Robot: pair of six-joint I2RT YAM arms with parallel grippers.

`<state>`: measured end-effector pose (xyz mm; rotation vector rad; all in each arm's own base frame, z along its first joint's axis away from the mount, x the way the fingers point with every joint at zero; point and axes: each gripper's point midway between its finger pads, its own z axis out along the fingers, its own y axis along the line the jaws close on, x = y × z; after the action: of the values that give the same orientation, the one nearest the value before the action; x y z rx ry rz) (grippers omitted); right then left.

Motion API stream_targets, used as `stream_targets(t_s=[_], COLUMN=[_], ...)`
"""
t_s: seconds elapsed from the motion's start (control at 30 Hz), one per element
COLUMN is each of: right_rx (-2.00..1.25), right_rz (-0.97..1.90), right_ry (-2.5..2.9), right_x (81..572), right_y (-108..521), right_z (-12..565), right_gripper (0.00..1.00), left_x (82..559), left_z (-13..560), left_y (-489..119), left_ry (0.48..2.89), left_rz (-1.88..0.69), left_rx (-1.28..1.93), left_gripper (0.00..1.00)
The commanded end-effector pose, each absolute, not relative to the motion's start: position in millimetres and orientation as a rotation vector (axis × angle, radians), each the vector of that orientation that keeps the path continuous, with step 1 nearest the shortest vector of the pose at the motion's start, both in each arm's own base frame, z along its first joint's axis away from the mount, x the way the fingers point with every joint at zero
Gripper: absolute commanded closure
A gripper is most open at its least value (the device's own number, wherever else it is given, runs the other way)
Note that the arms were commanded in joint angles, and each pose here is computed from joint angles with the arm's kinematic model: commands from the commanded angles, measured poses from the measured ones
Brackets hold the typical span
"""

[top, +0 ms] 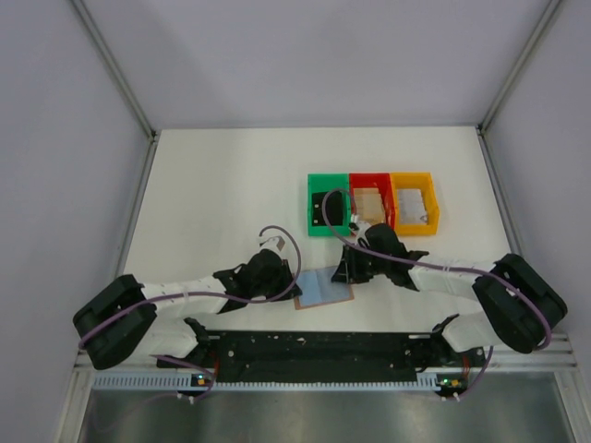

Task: Take the credit cards out of the card holder
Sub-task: Remove the credit card from the card holder.

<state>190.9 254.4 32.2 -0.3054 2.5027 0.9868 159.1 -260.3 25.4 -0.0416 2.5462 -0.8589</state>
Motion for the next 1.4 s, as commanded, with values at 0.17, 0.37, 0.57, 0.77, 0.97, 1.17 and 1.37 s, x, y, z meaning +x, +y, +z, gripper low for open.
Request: stream_targets(t_s=[0.17, 0.37, 0.57, 0.77, 0.97, 1.17, 1.37], right_rx=[-0.351, -0.445, -0.553, -0.601, -0.579, -0.389, -0.340], right_rz=[1.151, 1.329, 1.402, 1.351, 1.102, 0.873, 0.835], right_ry=[2.446, 2.374, 2.332, 2.326, 2.353, 2.430, 2.472], right_x=[187.7, 178.4, 168.4, 165.7, 181.2, 198.8, 198.0], right_y=[289.0, 331.9, 363.6, 358.8, 330.6, 275.4, 260.2], right_z=[46.5, 71.1, 87.8, 95.2, 98.8, 72.9, 52.8], right_gripper=[0.69, 0.69, 0.69, 0.69, 0.62, 0.47, 0.47], left_x=[157.6, 158.7, 162.3, 165.7, 168.2, 165.8, 168.1], left_z=[24.4, 27.4, 29.7, 36.8, 44.2, 48.9, 66.9], left_y=[-268.5, -268.6, -257.4, -240.7, -236.2, -245.0, -259.1], left_ry=[2.546, 2.524, 2.474, 2.408, 2.375, 2.388, 2.363], left_rz=[-0.877, -0.900, -0.891, -0.870, -0.868, -0.904, -0.974], left_rx=[-0.026, -0.058, -0.150, -0.238, -0.252, -0.212, -0.167], left_gripper=[0.79, 0.80, 0.80, 0.79, 0.78, 0.74, 0.70])
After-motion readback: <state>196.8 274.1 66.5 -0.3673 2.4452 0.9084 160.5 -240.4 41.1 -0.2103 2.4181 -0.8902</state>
